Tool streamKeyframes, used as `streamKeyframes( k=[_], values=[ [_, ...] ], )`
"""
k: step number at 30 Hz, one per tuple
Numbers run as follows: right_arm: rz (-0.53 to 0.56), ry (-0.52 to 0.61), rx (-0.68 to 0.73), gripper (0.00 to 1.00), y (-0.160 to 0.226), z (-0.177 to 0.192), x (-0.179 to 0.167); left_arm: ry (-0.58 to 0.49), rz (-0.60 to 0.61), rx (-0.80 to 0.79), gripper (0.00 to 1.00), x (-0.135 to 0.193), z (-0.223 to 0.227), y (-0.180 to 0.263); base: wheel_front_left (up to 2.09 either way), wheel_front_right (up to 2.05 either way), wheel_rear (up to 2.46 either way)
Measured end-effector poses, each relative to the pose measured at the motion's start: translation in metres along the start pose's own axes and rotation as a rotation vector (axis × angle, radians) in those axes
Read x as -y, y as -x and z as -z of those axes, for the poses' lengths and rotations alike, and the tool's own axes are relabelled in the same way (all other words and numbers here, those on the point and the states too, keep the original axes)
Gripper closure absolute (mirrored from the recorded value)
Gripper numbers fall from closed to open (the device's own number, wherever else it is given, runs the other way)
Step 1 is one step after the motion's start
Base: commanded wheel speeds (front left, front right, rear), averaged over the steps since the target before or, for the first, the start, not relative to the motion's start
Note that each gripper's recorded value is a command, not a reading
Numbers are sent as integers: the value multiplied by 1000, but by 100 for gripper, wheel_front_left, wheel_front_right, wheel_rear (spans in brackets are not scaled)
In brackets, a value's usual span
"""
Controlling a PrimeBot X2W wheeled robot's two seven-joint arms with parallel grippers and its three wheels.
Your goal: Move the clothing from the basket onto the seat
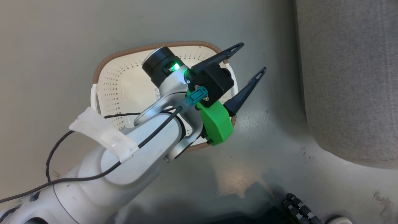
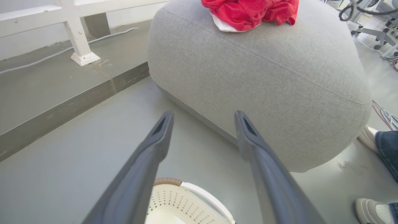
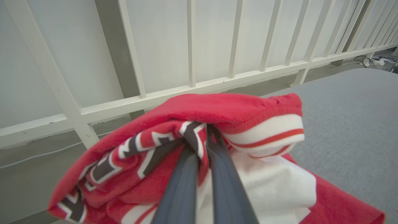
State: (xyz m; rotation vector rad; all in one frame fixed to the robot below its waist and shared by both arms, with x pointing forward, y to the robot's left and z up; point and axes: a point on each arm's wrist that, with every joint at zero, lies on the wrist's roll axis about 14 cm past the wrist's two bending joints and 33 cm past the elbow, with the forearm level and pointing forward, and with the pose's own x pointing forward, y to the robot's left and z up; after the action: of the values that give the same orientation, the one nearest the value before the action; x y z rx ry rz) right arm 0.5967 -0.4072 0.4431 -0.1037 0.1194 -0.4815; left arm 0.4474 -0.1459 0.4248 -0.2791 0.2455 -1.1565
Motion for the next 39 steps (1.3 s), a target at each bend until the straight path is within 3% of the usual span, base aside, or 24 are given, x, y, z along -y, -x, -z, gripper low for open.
streamKeyframes(
  k=[5,15,18,19,20,30,39],
  values=[
    [8,1,-120,100,14,54,-6,-9,-16,-28,0,-11,14,3,0,0,0],
    [18,40,-143,100,28,63,4,-11,12,-19,0,-6,13,-4,0,0,0],
    [24,37,-141,51,30,61,6,-15,17,-18,0,-5,13,-6,0,0,0],
    [26,34,-141,15,31,61,7,-17,19,-19,0,-5,13,-6,0,0,0],
    [26,33,-142,0,33,61,7,-19,20,-19,0,-5,13,-6,0,0,0],
    [-5,23,-126,0,47,47,7,-37,41,-13,0,-1,7,-13,0,0,0],
    [-12,51,-97,0,71,27,28,-25,40,27,0,7,-8,-15,0,0,0]
  ],
)
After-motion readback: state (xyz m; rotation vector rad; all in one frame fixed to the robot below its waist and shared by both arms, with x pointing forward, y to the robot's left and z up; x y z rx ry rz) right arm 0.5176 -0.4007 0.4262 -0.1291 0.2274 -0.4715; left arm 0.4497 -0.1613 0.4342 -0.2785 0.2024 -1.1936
